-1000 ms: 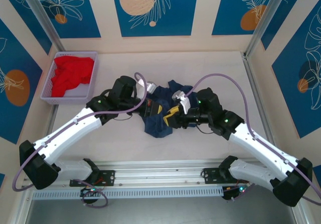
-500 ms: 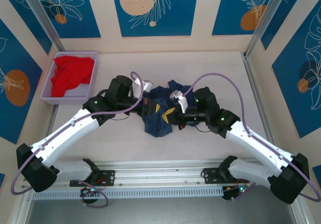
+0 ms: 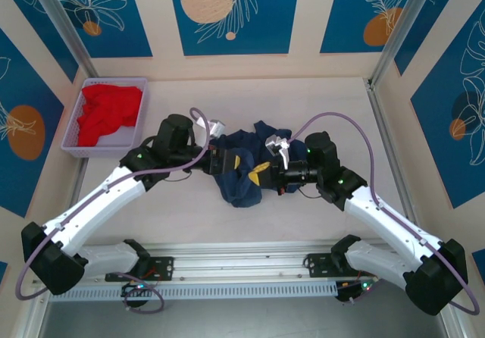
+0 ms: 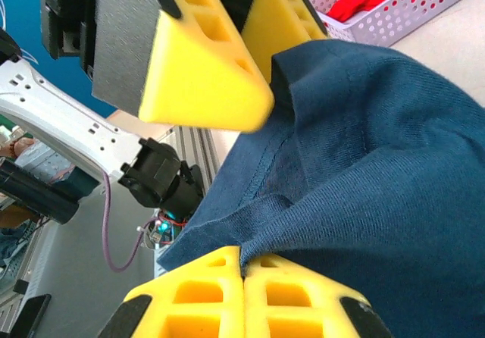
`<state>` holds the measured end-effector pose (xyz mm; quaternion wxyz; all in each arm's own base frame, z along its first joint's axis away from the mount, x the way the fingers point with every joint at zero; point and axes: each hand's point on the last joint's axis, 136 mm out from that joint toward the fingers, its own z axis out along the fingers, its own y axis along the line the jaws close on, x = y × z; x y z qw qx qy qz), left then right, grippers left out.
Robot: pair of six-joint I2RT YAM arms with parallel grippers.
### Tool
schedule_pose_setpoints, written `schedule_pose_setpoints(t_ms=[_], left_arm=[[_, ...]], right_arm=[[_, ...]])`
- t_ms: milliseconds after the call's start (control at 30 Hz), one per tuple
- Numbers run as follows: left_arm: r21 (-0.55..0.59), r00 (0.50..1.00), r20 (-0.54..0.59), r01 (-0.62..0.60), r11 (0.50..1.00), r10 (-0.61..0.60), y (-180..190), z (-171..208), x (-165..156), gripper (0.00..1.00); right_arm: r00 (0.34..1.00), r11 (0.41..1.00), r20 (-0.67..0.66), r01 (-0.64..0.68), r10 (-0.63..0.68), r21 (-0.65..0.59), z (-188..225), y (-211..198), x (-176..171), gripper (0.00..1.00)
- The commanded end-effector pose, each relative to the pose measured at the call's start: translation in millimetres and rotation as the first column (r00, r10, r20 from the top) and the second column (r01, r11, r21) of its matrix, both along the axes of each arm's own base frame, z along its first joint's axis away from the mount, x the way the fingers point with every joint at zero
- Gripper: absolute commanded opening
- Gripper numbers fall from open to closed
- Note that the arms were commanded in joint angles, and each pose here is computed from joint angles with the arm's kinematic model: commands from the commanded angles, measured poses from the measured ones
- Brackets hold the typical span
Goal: Fold the inside-out t-shirt
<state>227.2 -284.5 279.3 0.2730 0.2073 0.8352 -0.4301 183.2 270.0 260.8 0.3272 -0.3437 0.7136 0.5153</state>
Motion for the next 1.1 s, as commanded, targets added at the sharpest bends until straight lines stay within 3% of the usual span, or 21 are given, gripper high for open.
schedule_pose_setpoints(t_ms=[0, 67, 200, 433, 533, 800, 967, 1067], left_arm=[[0.089, 0.989, 0.098, -0.124, 0.988, 0.115, 31, 0, 9, 0.52], [0.114, 0.977, 0.139, -0.181, 0.977, 0.164, 44, 1, 11, 0.54], [0.079, 0.982, 0.144, -0.132, 0.988, 0.119, 43, 2, -3, 0.59], [0.178, 0.975, 0.161, -0.182, 0.967, 0.154, 56, -17, 5, 0.61], [0.223, 0.973, 0.115, -0.220, 0.950, 0.198, 64, -33, 10, 0.62], [-0.007, 0.984, -0.139, -0.117, 0.993, 0.115, 38, -52, 8, 0.66], [-0.129, 0.987, -0.159, -0.047, 0.990, 0.026, 18, -54, 12, 0.73], [-0.202, 0.985, -0.173, -0.011, 0.979, -0.025, 6, -54, 15, 0.65]], right_arm=[[1.000, 0.999, 0.014, -0.021, 0.020, 0.033, 8, -1, -5, 0.00], [1.000, 0.999, 0.014, -0.020, 0.019, 0.034, 8, -1, -4, 0.00], [1.000, 0.999, 0.017, -0.023, 0.023, 0.040, 7, 0, -4, 0.00], [1.000, 0.999, 0.024, -0.015, 0.014, 0.030, 6, -2, -3, 0.00], [1.000, 1.000, 0.029, -0.004, 0.003, 0.022, 5, -4, -3, 0.00], [1.000, 1.000, 0.021, 0.006, -0.007, 0.011, -1, -6, -2, 0.00], [1.000, 1.000, 0.025, 0.007, -0.008, 0.012, 0, -6, -2, 0.00], [0.999, 1.000, 0.029, 0.022, -0.022, 0.010, 0, -8, -1, 0.00]])
